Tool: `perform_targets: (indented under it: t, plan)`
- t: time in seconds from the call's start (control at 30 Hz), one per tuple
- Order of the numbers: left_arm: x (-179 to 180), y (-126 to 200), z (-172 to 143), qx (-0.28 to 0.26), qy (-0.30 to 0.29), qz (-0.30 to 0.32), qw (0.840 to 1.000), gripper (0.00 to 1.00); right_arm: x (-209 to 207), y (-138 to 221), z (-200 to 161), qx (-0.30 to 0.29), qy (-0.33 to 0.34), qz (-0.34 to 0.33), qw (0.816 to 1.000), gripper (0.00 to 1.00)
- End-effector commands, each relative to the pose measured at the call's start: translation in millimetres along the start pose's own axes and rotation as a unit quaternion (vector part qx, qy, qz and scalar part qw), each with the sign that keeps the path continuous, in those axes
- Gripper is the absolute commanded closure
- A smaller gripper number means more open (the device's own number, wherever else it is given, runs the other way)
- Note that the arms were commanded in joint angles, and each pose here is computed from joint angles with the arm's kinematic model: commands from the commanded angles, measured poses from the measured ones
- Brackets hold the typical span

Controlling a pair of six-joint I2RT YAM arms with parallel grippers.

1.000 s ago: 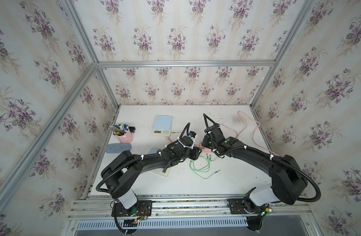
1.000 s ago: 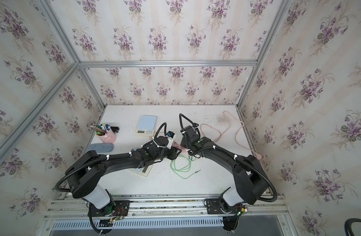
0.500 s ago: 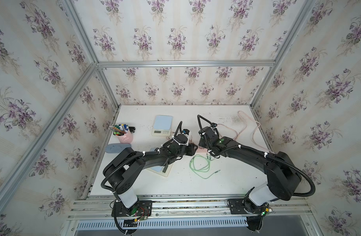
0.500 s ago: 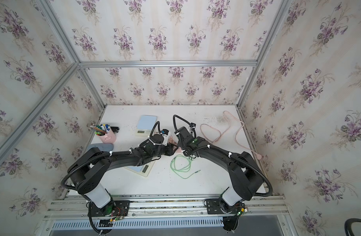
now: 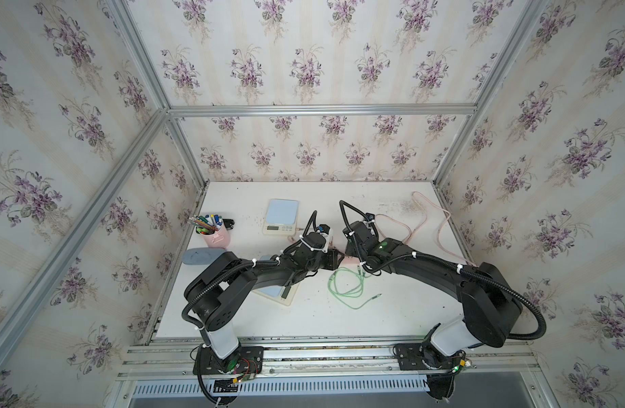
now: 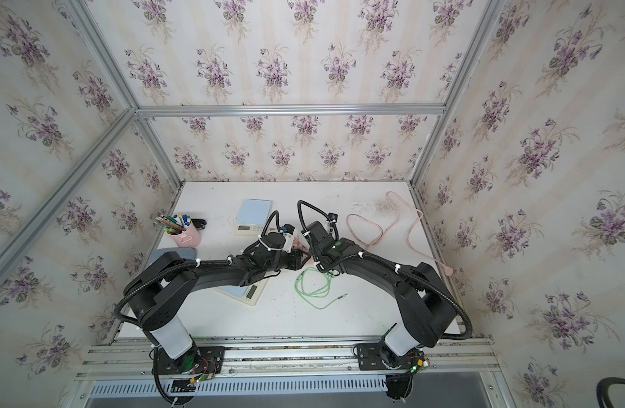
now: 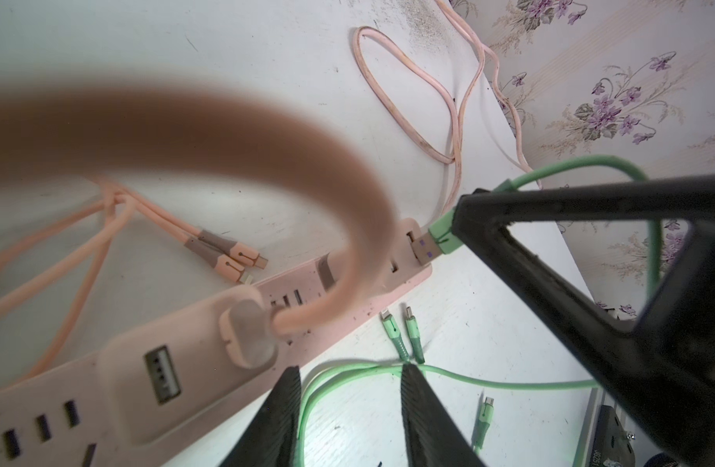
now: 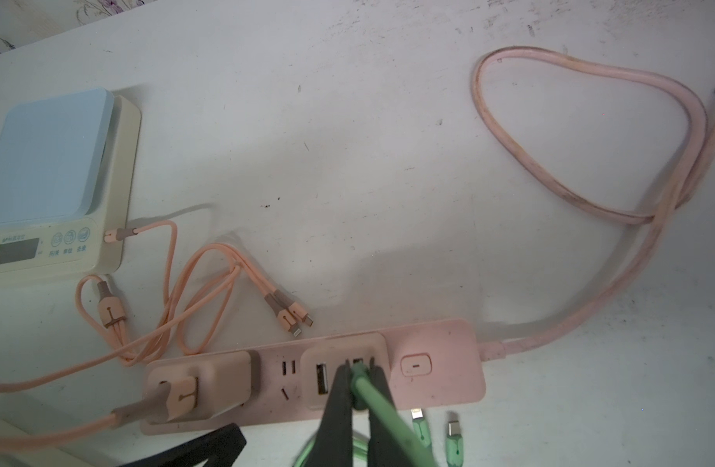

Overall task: Charge the electronic scale
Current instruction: Insert the charging cable into the plug.

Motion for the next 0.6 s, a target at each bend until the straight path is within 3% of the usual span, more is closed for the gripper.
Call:
perform_targets:
  t: [0.0, 0.33, 0.57]
  plan:
    - [-5.1, -0.9, 6.2, -0.016, 0.005, -0.018, 1.000, 0.57, 1.0, -3.8, 2.0, -0.013, 0.008, -0.008, 1.000, 1.00]
    - [-2.0, -4.3, 2.2, -0.012, 0.011, -0.019, 1.000, 0.58, -2.3, -9.9, -10.2, -0.013, 0.026, -0.002, 1.000, 1.00]
    - [-0.3, -7.7, -0.2, -0.006, 0.023, -0.027, 0.999, 0.58, -6.6, -8.5, -44.5, 0.019, 0.050, 0.024, 0.998, 1.00]
Point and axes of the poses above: each gripper's point midway between its finger pads, its own y axis back along the fingers, its own x axis along the line the jaws close on, z = x × y, the point moved 9 cm from there along y, back along the fingers, and after that the axes turned 6 degrees about y, right-handed, at the moved point
